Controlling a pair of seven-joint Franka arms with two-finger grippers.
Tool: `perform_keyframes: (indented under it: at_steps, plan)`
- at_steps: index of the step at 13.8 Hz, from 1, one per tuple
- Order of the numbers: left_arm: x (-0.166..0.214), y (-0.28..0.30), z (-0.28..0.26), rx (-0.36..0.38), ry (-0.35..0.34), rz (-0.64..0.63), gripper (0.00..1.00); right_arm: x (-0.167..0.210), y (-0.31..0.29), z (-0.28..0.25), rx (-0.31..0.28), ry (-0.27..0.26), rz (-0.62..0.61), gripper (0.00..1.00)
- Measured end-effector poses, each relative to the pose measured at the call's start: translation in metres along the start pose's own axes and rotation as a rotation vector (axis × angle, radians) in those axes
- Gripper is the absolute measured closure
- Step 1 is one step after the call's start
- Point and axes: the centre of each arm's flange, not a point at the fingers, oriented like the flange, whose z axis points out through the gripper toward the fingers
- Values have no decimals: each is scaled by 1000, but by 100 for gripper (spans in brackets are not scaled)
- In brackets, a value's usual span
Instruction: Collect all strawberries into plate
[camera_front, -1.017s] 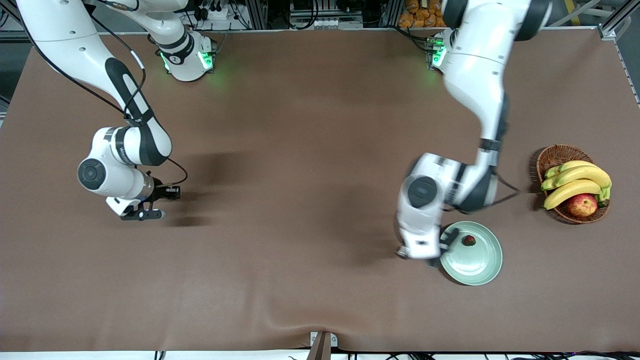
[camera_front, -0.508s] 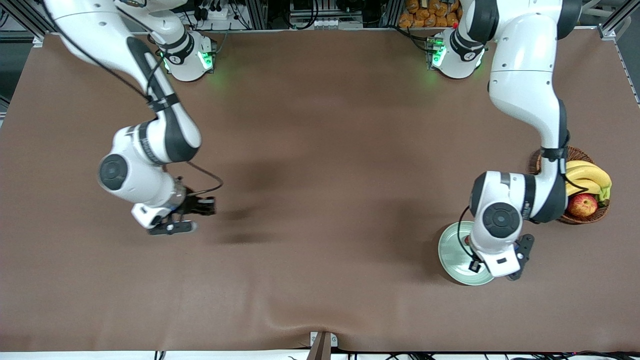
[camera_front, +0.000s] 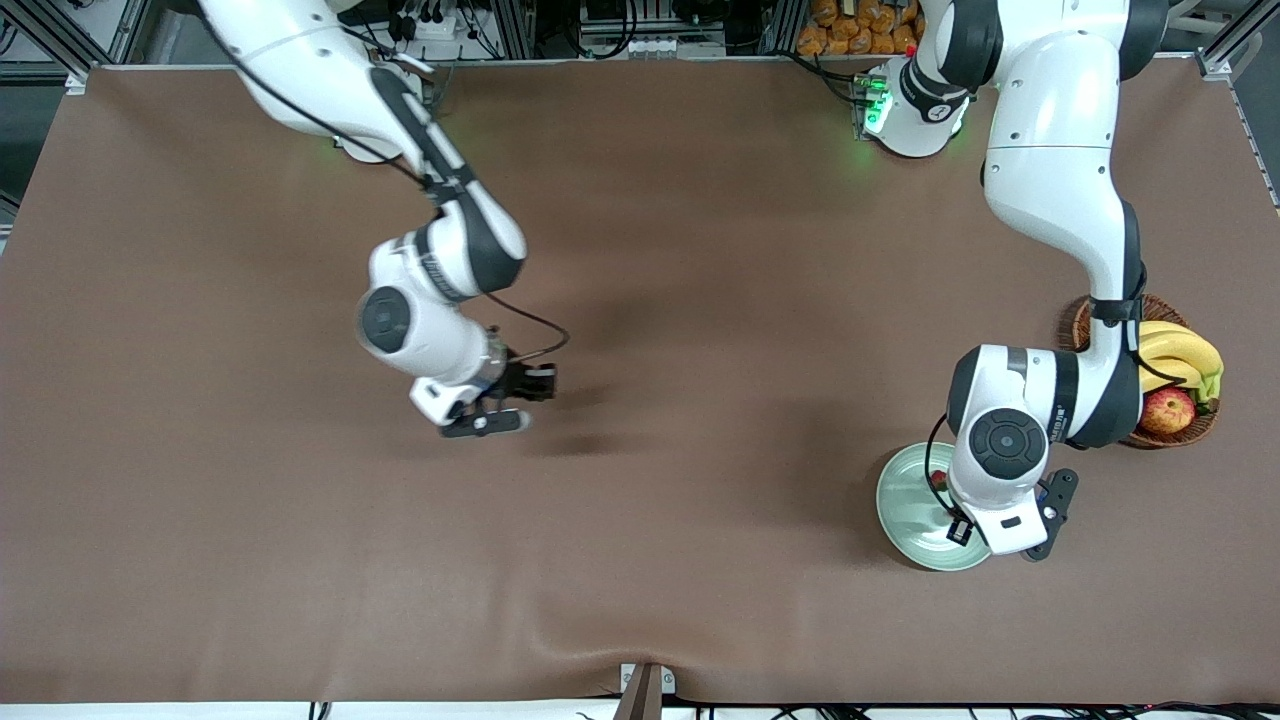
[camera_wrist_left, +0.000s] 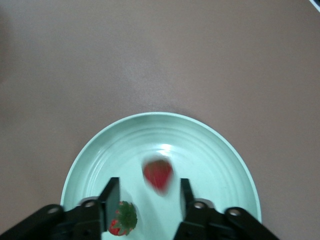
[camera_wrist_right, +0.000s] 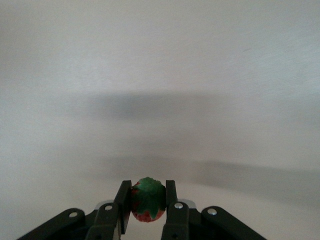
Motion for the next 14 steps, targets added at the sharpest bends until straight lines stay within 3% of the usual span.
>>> perform_keyframes:
  at_steps: [3, 5, 10, 11, 14]
  plan:
    - [-40, 17, -19, -30, 1, 54, 1, -22, -27, 47, -13, 12, -9, 67]
    - [-92, 31, -36, -37, -1, 117, 0, -23, -24, 59, -20, 9, -8, 58]
    - [-230, 48, -75, -65, -49, 265, 0, 7, -2, 37, -27, 83, 28, 6]
    - [-253, 49, -81, -74, -77, 279, 0, 20, 9, 21, -27, 103, 48, 0]
    - [-320, 46, -99, -95, -156, 276, 0, 50, 51, -53, -11, 81, 130, 0]
